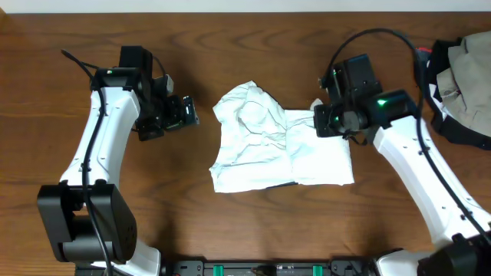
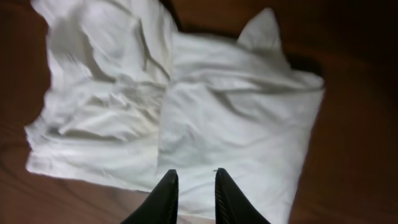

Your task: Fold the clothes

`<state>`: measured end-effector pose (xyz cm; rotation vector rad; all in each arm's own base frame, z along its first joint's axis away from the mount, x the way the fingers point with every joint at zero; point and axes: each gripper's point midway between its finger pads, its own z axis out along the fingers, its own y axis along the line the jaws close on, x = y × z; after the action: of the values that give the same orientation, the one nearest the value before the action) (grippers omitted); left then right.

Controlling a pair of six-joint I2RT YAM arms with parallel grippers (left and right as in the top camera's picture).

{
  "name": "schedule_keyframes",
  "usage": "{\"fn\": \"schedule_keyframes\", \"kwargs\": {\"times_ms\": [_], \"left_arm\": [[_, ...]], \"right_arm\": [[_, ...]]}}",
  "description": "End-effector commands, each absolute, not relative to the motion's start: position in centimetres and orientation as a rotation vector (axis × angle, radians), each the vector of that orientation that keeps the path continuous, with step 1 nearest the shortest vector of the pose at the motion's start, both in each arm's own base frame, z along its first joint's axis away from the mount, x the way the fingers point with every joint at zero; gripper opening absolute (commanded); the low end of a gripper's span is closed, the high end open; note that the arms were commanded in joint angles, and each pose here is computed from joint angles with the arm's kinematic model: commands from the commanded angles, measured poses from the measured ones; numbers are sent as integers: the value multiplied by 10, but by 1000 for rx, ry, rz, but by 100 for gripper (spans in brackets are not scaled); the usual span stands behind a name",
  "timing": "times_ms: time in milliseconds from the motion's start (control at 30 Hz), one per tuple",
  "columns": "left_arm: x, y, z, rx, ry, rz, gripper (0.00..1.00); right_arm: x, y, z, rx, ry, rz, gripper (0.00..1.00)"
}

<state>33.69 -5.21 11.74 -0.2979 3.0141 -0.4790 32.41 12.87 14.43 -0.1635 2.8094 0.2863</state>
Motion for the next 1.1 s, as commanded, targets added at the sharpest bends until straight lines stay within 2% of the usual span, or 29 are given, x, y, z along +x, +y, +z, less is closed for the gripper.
{"fn": "schedule_keyframes", "kwargs": {"times_ms": [0,300,567,700,867,1067], "left_arm": [[334,-50,112,-291,3034,-460,98],[333,-50,112,-292,3038,-460,98],[333,-50,112,-292,3037,-460,98],[333,-50,112,-292,3037,-460,98],[333,-50,112,-292,3040,-459,98],[333,-50,112,-292,3040,-459,98]], "right_arm": [[302,139,102,-175,2930,392,18],[267,158,28,-130,3012,634,17],[248,162,3,-73,3075,712,11],[258,165,20,-82,3022,725,11],[268,167,62,-97,2944,737,12],[292,157,123,-126,2773,727,19]]}}
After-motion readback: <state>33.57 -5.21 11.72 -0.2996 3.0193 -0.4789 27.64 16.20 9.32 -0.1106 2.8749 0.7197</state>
